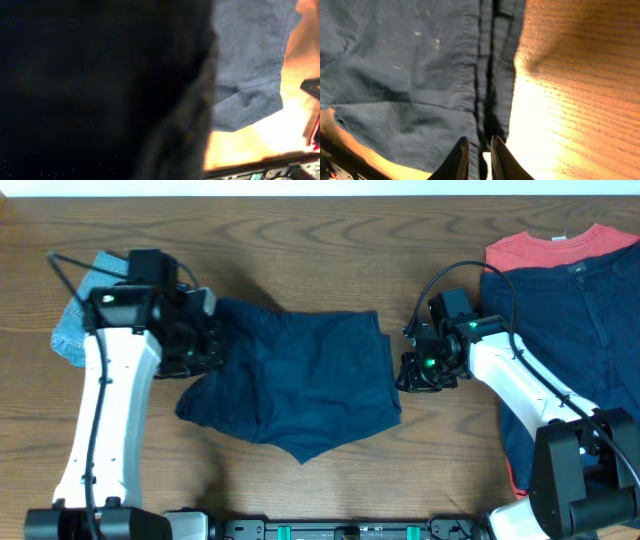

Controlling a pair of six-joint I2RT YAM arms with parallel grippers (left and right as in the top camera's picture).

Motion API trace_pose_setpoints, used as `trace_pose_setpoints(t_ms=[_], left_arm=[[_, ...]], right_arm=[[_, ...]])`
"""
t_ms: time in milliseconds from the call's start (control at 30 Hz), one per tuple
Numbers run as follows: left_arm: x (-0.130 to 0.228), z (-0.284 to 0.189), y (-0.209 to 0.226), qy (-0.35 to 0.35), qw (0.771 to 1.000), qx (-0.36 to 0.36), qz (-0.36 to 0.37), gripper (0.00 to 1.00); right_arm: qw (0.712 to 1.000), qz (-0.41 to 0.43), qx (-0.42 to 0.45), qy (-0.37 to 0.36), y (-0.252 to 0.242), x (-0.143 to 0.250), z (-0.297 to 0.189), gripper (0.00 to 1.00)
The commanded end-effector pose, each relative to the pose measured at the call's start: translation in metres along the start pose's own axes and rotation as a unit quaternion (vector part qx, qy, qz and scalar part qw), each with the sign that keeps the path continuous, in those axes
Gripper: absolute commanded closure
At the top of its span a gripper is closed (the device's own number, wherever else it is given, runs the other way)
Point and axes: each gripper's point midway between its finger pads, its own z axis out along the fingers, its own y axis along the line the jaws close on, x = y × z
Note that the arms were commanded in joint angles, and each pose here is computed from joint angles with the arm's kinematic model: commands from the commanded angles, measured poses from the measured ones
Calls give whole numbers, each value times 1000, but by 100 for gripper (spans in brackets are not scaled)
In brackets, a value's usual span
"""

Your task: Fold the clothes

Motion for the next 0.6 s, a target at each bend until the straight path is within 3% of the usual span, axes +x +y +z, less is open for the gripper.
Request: trace_pose_setpoints(t_ms=[0,567], left_arm=[[0,2,-8,1,1000,1,0,94],[-4,-5,-26,-6,999,42,-28,94]], right_arm=[[1000,-22,-4,5,9,4,7,85],[995,57,43,77,-23,56,65,93]])
